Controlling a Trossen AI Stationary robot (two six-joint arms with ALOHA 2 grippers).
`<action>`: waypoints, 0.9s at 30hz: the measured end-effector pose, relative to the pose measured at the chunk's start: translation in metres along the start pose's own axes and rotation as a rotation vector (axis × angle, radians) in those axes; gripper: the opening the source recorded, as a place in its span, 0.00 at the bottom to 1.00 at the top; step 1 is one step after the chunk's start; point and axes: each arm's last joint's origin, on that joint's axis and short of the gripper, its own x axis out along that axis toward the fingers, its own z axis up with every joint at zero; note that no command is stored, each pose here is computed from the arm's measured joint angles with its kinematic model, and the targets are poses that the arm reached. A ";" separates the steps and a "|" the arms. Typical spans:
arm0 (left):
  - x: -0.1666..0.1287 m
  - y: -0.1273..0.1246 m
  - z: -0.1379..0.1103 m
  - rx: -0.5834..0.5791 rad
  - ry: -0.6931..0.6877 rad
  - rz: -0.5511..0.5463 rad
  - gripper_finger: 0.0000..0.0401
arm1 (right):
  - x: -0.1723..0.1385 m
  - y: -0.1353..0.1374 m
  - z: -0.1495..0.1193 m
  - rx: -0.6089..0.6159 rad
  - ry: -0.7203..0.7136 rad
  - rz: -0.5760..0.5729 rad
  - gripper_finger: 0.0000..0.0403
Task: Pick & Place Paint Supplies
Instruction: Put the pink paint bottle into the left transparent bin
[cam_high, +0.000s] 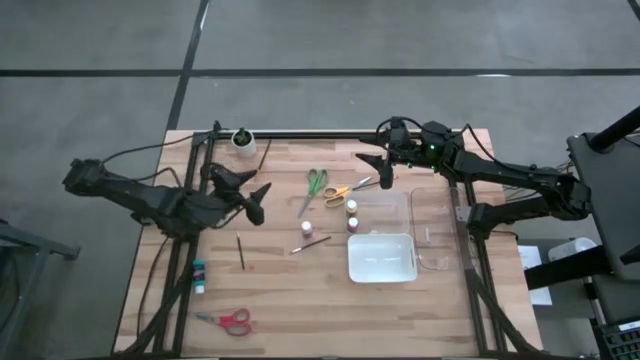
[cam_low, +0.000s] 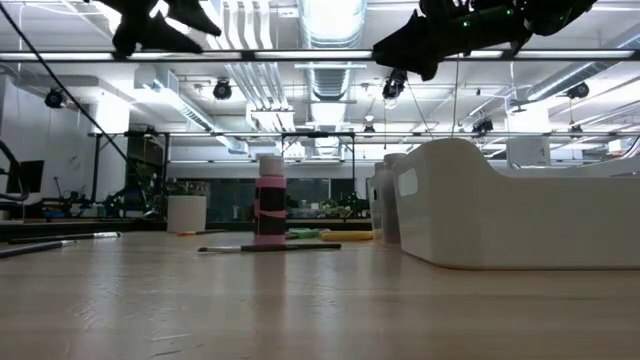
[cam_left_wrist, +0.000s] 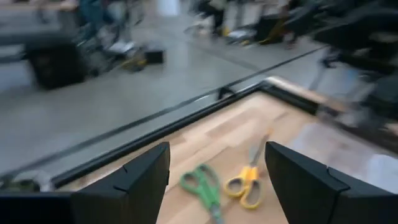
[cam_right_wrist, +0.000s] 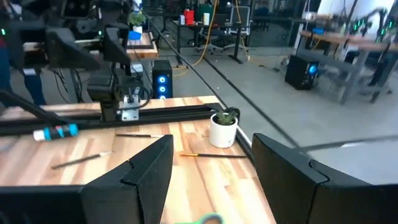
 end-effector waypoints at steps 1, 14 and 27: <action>0.000 0.000 0.000 0.011 -0.021 -0.028 0.67 | 0.000 0.000 0.000 0.038 -0.001 0.000 0.54; 0.001 -0.001 -0.002 0.088 -0.077 -0.080 0.67 | 0.001 0.003 0.000 0.116 0.003 0.012 0.54; 0.001 -0.001 -0.002 0.090 -0.075 -0.079 0.67 | 0.001 0.003 0.000 0.115 0.004 0.017 0.54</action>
